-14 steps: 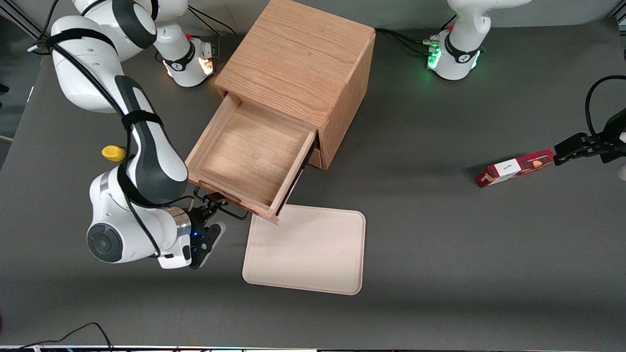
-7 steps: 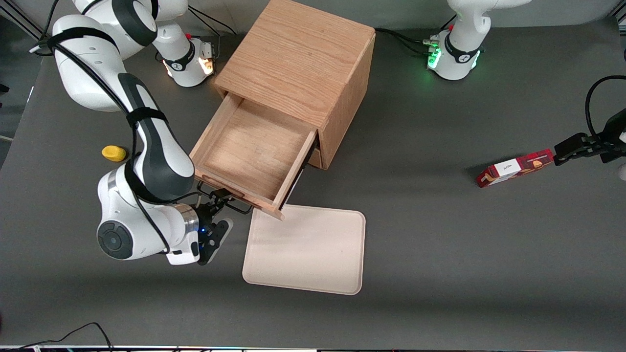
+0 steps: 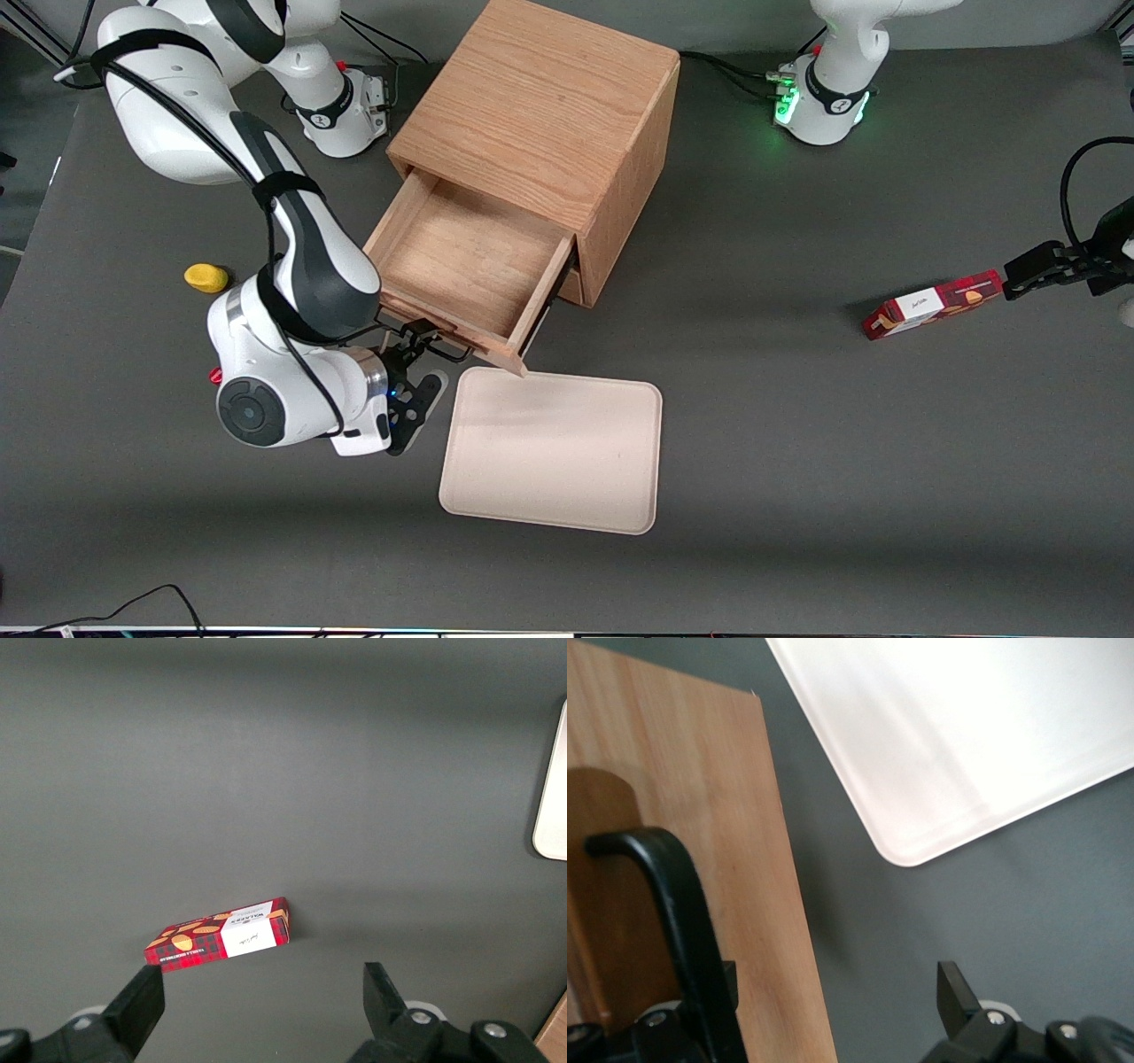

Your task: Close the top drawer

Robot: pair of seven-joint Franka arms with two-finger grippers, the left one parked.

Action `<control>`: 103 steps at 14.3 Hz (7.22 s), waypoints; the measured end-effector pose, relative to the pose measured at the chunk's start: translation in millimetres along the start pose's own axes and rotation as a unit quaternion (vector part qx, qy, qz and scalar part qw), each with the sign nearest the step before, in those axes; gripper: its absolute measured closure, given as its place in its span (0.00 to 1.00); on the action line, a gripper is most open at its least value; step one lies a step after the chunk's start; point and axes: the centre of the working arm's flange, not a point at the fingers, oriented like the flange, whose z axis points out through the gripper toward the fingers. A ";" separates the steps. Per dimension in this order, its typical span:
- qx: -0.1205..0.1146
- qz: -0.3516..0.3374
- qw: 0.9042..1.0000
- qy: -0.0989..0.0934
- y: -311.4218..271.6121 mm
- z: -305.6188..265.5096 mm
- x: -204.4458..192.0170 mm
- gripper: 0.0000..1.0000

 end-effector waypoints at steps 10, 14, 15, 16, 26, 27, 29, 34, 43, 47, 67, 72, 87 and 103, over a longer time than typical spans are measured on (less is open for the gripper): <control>0.009 0.006 0.999 -0.036 -44.1 18.3 1.1 0.00; 0.013 0.011 0.999 -0.045 -60.2 24.6 3.8 0.00; 0.015 0.011 0.999 -0.048 -63.7 26.7 4.4 0.00; 0.016 0.012 0.999 -0.051 -67.6 28.7 4.7 0.00; 0.022 0.028 0.997 -0.070 -102.2 42.5 8.2 0.00; 0.023 0.029 0.997 -0.072 -105.3 44.2 9.1 0.00; 0.024 0.029 0.996 -0.076 -111.4 47.5 10.4 0.00; 0.027 0.032 0.996 -0.082 -124.2 53.6 12.9 0.00; 0.033 0.037 0.994 -0.101 -152.6 69.8 16.2 0.00; 0.034 0.041 0.993 -0.106 -160.1 74.8 16.5 0.00; 0.026 0.054 0.992 -0.107 -166.0 74.2 15.6 0.00; 0.023 0.058 0.992 -0.106 -167.7 72.0 15.3 0.00; 0.021 0.064 0.994 -0.089 -170.2 34.7 13.9 0.00; -0.128 0.240 0.962 0.030 -95.3 -174.4 -123.2 0.00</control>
